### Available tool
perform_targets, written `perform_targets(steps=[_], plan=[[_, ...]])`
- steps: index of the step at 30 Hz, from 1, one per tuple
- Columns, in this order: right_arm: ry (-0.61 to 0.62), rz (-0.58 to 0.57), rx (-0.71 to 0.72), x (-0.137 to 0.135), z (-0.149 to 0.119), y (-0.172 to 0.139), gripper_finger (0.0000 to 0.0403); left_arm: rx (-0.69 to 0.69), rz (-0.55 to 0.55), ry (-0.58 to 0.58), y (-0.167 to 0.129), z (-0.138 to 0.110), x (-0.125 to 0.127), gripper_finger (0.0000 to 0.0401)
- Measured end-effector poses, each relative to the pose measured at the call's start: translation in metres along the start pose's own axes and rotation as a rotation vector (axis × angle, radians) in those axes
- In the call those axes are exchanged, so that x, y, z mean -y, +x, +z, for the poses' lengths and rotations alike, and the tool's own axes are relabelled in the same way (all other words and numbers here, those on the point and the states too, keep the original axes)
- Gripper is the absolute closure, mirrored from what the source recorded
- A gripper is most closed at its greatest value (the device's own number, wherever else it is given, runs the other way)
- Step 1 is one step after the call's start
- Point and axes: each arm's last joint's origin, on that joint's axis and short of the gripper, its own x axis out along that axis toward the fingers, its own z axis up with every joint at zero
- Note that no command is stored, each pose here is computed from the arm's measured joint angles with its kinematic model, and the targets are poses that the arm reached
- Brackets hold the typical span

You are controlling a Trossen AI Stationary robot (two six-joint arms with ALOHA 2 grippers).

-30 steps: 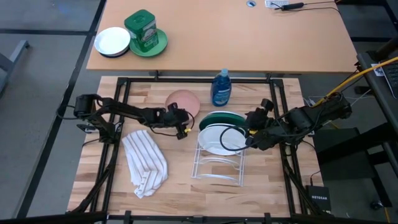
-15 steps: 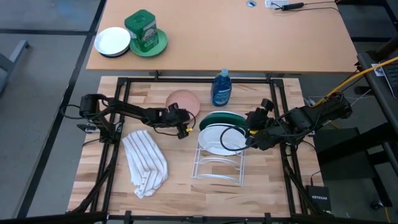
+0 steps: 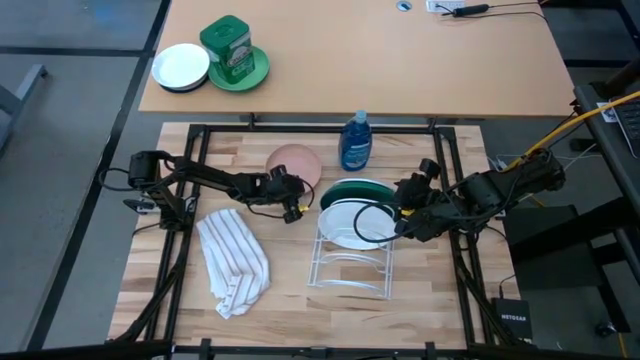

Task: Sort dishes
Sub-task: Put the pink plate in the dish rack

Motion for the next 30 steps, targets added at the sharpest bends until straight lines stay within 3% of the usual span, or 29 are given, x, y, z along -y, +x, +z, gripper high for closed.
perform_targets(steps=[6, 17, 30], plan=[[0.000, 0.000, 0.000, 0.000, 0.000, 0.000, 0.0219, 0.004, -0.003, 0.000, 0.000, 0.000, 0.000, 0.0393], [0.002, 0.000, 0.000, 0.000, 0.000, 0.000, 0.0219, 0.038, -0.007, -0.006, -0.007, 0.005, 0.001, 0.0398], [0.080, 0.004, 0.007, -0.001, 0.001, 0.000, 0.0219, 0.182, 0.023, 0.002, -0.060, 0.024, -0.007, 0.0399]])
